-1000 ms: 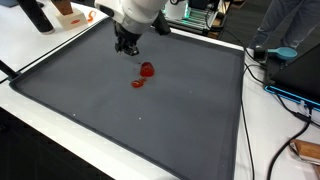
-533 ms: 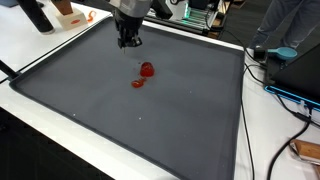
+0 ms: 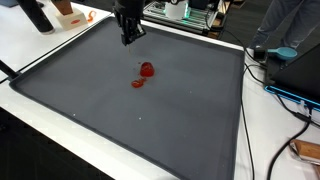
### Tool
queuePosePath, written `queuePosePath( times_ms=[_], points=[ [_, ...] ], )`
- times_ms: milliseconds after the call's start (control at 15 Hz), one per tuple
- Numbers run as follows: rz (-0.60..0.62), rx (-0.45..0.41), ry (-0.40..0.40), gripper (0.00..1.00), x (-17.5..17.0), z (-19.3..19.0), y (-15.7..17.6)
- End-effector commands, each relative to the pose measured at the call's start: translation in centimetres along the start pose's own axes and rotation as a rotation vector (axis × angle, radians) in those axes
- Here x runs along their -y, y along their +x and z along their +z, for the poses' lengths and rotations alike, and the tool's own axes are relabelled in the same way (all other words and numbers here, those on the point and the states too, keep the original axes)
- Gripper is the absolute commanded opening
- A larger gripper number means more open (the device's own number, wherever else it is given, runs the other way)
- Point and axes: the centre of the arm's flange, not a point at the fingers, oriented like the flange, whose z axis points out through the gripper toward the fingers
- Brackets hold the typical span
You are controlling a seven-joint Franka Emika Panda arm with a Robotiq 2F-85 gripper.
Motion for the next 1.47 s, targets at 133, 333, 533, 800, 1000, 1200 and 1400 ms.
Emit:
queuePosePath(
  times_ms=[133, 333, 533, 800, 1000, 1200, 1400],
  points=[
    [-0.066, 0.008, 0.117, 0.03, -2.2, -0.8, -2.3],
    [-0.091, 0.006, 0.156, 0.03, -2.6, -1.2, -2.7],
    [-0.109, 0.006, 0.180, 0.03, -3.0, -1.5, -3.0],
    [-0.130, 0.001, 0.201, 0.03, -3.3, -1.8, -3.4],
    [-0.142, -0.004, 0.213, 0.03, -3.4, -1.9, -3.5],
    [-0.131, -0.005, 0.180, 0.13, -2.7, -2.1, -2.4],
    [-0.132, -0.006, 0.181, 0.13, -2.6, -2.2, -2.4]
  ],
)
